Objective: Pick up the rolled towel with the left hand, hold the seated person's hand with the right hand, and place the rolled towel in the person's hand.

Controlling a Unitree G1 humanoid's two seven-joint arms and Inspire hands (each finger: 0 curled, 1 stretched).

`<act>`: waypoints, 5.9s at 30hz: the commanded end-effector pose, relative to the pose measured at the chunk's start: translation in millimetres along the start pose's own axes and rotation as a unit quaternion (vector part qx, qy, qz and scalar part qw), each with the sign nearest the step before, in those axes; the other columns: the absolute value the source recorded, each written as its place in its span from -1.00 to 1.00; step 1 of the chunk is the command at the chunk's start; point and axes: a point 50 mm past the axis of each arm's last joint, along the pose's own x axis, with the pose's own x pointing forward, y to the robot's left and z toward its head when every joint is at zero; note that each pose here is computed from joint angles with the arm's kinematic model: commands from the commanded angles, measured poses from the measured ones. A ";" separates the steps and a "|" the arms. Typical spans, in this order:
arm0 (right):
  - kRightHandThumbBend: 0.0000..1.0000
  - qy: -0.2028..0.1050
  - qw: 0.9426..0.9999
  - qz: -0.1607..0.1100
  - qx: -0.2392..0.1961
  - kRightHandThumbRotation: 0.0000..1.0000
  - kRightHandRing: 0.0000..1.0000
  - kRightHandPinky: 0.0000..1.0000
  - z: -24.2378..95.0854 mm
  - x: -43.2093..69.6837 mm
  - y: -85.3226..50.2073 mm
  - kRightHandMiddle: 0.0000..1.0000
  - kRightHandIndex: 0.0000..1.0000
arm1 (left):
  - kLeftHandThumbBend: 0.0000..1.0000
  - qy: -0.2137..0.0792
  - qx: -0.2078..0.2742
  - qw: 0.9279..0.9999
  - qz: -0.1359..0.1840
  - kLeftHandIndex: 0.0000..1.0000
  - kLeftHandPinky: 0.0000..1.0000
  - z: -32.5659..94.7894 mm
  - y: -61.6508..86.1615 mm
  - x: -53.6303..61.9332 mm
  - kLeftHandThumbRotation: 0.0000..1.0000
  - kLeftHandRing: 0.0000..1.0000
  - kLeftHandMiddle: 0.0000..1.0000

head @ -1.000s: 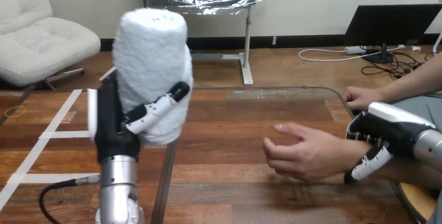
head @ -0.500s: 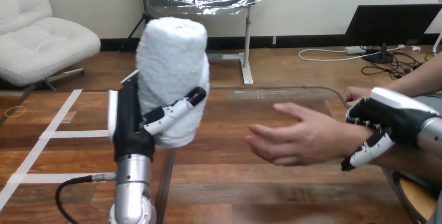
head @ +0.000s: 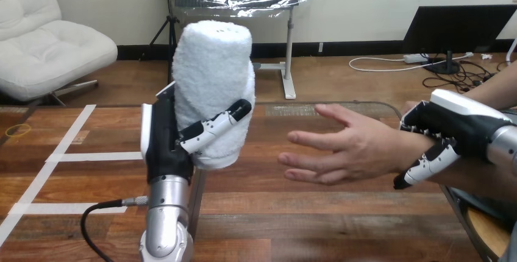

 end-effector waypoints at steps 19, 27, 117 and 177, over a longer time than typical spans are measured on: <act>0.61 -0.026 0.999 -0.045 -0.002 -0.75 -0.32 -0.42 22.6 -0.6 -26.1 -0.20 -0.17 | 0.20 -0.041 -0.058 0.997 -0.032 -0.18 -0.43 12.2 -31.5 32.5 -1.00 -0.36 -0.25; 0.61 -0.030 0.999 -0.045 -0.002 -0.78 -0.31 -0.41 27.0 1.1 -25.0 -0.20 -0.17 | 0.26 -0.031 -0.067 0.997 -0.036 -0.17 -0.43 10.8 -43.7 34.1 -1.00 -0.36 -0.25; 0.66 -0.058 0.997 -0.040 0.012 -0.76 -0.37 -0.48 34.2 7.3 -16.0 -0.26 -0.25 | 0.52 -0.019 -0.283 0.946 -0.157 -0.17 -0.48 53.2 -170.6 29.2 -1.00 -0.37 -0.23; 0.63 -0.080 0.995 -0.035 0.039 -0.80 -0.31 -0.39 32.9 6.1 -10.1 -0.21 -0.21 | 0.45 -0.001 -0.285 0.928 -0.240 -0.18 -0.43 61.1 -201.6 11.9 -1.00 -0.33 -0.23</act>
